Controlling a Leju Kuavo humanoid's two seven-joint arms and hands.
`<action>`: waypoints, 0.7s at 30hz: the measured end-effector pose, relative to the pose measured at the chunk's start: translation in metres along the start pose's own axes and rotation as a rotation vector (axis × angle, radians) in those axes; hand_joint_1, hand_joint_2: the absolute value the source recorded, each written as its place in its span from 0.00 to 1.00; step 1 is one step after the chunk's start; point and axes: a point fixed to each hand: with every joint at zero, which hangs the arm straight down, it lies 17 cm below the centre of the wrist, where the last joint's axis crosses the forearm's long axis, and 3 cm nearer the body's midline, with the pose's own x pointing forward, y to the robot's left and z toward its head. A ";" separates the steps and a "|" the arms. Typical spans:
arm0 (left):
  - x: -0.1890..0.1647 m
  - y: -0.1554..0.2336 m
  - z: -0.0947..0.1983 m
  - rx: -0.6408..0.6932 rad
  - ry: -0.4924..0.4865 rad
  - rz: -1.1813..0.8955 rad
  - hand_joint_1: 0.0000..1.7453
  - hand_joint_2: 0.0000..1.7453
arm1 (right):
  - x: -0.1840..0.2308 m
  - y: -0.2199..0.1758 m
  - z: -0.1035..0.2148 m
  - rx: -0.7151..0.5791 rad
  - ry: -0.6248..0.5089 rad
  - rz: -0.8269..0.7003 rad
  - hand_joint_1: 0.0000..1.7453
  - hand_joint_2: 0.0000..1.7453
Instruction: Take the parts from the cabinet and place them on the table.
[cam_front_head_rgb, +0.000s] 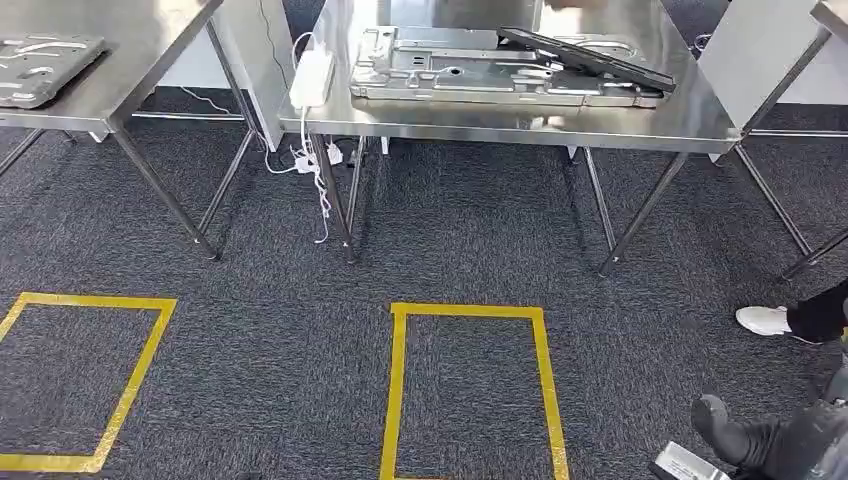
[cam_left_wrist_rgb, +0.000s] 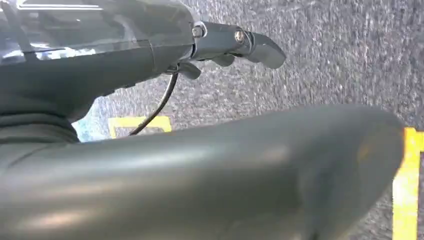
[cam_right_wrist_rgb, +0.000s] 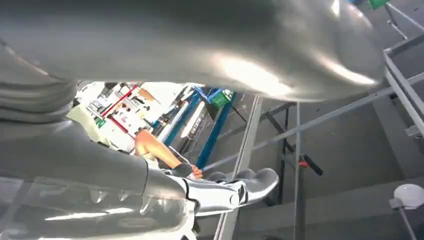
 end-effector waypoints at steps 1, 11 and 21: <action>0.000 0.001 0.000 0.001 0.000 0.000 0.00 0.00 | 0.000 0.000 -0.001 0.000 -0.004 0.000 0.00 0.00; -0.001 0.005 -0.001 0.010 0.003 0.005 0.00 0.00 | 0.001 0.002 0.000 0.006 -0.002 -0.028 0.00 0.00; -0.004 0.005 0.000 0.010 0.008 0.009 0.00 0.00 | 0.001 0.002 0.001 0.009 0.000 -0.035 0.00 0.00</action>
